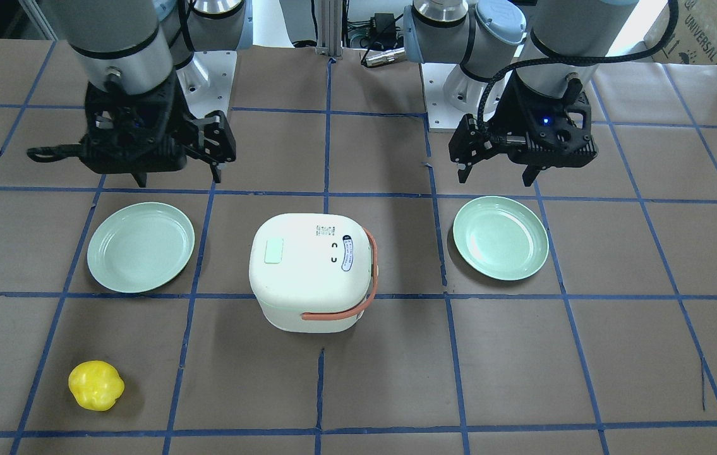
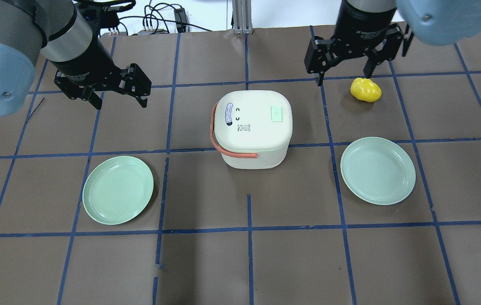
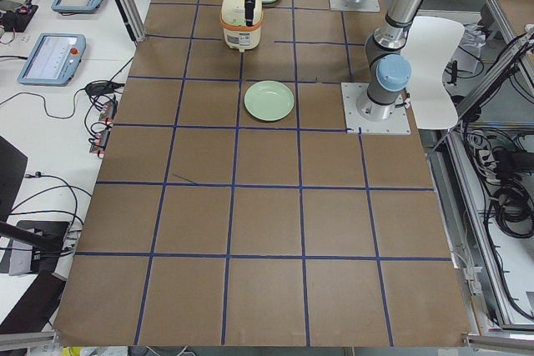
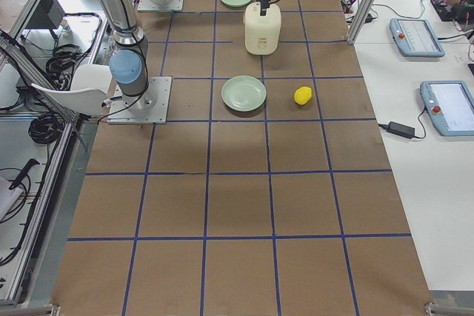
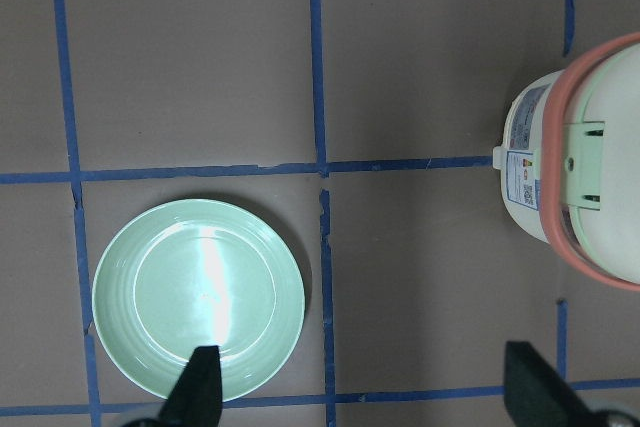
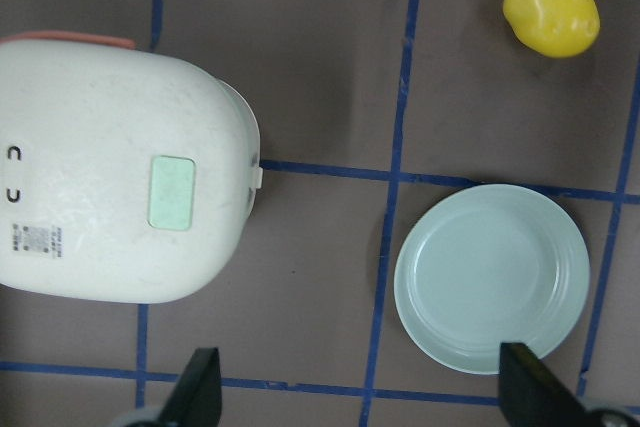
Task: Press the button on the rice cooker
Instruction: 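Move the right gripper over the rice cooker's green lid button, then press down on the green lid button with the right gripper fingertips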
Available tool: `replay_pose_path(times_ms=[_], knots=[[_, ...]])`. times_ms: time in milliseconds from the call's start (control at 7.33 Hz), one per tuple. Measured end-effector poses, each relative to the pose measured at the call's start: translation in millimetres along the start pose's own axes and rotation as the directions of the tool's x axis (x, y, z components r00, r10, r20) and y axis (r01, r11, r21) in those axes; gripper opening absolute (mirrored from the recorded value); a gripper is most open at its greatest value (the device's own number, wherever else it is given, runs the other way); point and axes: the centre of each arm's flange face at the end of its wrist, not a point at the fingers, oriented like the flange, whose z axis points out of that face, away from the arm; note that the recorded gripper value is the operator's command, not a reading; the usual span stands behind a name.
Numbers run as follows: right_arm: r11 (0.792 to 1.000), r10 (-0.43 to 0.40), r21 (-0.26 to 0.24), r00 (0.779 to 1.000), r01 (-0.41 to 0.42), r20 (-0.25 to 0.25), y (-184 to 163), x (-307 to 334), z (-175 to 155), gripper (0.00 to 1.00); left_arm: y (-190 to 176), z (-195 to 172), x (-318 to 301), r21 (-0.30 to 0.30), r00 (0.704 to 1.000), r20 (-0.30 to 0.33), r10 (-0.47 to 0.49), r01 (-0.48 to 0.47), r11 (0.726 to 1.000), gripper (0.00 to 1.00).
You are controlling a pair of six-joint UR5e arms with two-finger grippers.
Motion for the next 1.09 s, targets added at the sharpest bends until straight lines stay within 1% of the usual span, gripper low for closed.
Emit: replay_pose_path(times_ms=[136,273,545,682,1091], knots=[[1.000,-0.005,-0.001,1.000,0.005,0.012,-11,-27,14,0.18,0,0,0,0.000,1.000,0.000,0.000,0.000,1.000,1.00],[1.000,-0.005,-0.017,0.999,0.006,0.036,-18,-44,29,0.10,0,0,0,0.000,1.000,0.000,0.000,0.000,1.000,1.00],[0.998,0.015,-0.057,0.995,-0.009,0.100,-32,-61,56,0.09,0,0,0,0.000,1.000,-0.001,0.000,0.000,1.000,1.00],[0.998,0.025,-0.065,0.993,-0.018,0.112,-37,-63,68,0.08,0,0,0,0.000,1.000,-0.001,0.000,0.000,1.000,1.00],[0.997,0.042,-0.074,0.993,-0.034,0.108,-52,-60,95,0.08,0,0,0,0.000,1.000,-0.001,0.001,-0.001,1.000,1.00]])
